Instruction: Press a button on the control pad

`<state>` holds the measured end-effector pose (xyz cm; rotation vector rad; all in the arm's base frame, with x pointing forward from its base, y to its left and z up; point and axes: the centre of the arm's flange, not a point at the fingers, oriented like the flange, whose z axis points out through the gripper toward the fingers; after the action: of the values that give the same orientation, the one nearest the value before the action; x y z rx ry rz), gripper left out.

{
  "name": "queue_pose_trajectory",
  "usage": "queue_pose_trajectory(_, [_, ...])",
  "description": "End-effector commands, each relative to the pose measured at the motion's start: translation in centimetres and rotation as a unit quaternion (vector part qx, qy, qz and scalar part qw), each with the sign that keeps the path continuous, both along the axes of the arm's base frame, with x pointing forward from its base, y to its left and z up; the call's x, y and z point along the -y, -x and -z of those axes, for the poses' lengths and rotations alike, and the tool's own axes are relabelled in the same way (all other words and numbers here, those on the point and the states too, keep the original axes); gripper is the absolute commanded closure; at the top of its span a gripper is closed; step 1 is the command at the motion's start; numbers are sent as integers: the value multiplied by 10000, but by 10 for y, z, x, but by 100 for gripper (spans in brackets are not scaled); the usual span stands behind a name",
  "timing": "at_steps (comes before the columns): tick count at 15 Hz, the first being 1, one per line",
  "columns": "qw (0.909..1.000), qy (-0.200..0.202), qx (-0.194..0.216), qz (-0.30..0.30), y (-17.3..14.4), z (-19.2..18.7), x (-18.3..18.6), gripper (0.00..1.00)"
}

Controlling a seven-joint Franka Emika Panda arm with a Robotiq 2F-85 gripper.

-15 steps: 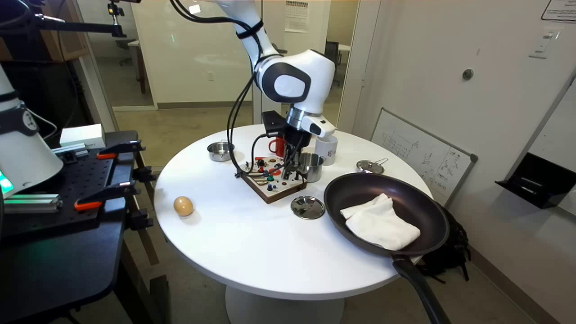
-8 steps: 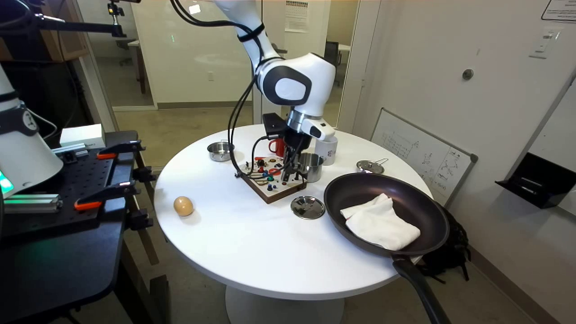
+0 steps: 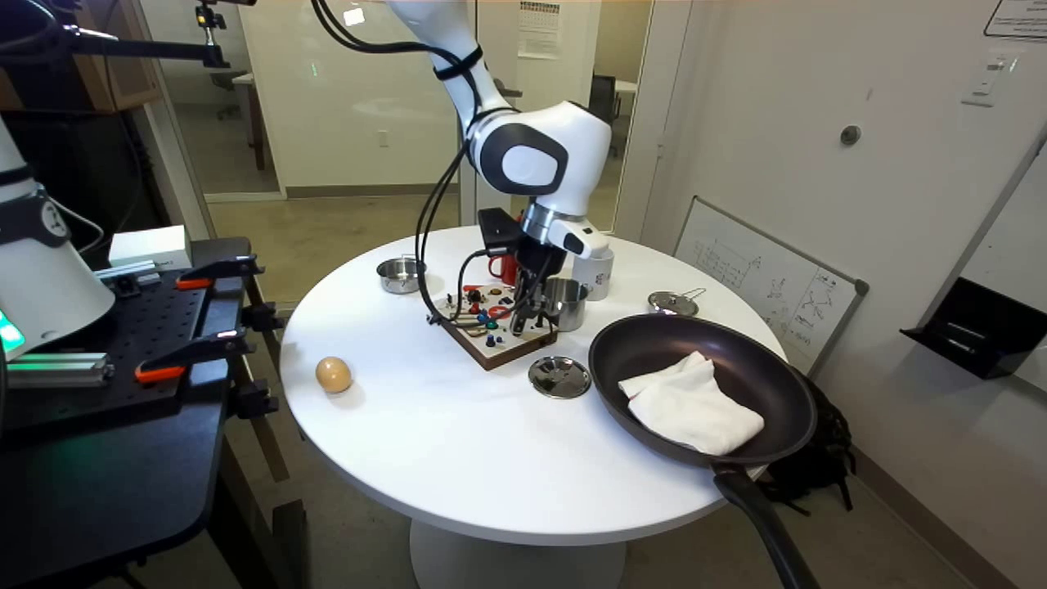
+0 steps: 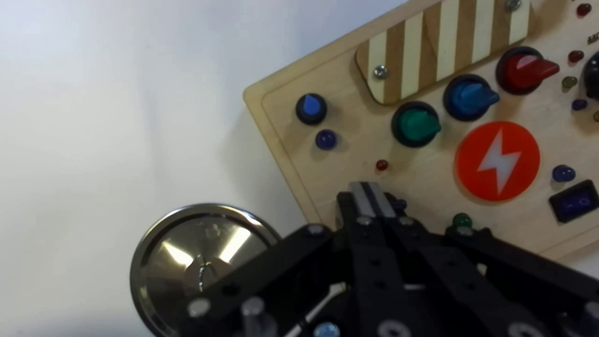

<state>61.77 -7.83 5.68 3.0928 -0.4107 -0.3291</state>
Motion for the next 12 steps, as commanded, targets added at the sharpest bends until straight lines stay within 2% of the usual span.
queue_pose_trajectory(1, [9999,-147,-74,12,-8,6,0,99])
queue_pose_trajectory(12, [9989,-229,-403,31,-17,24,2,100])
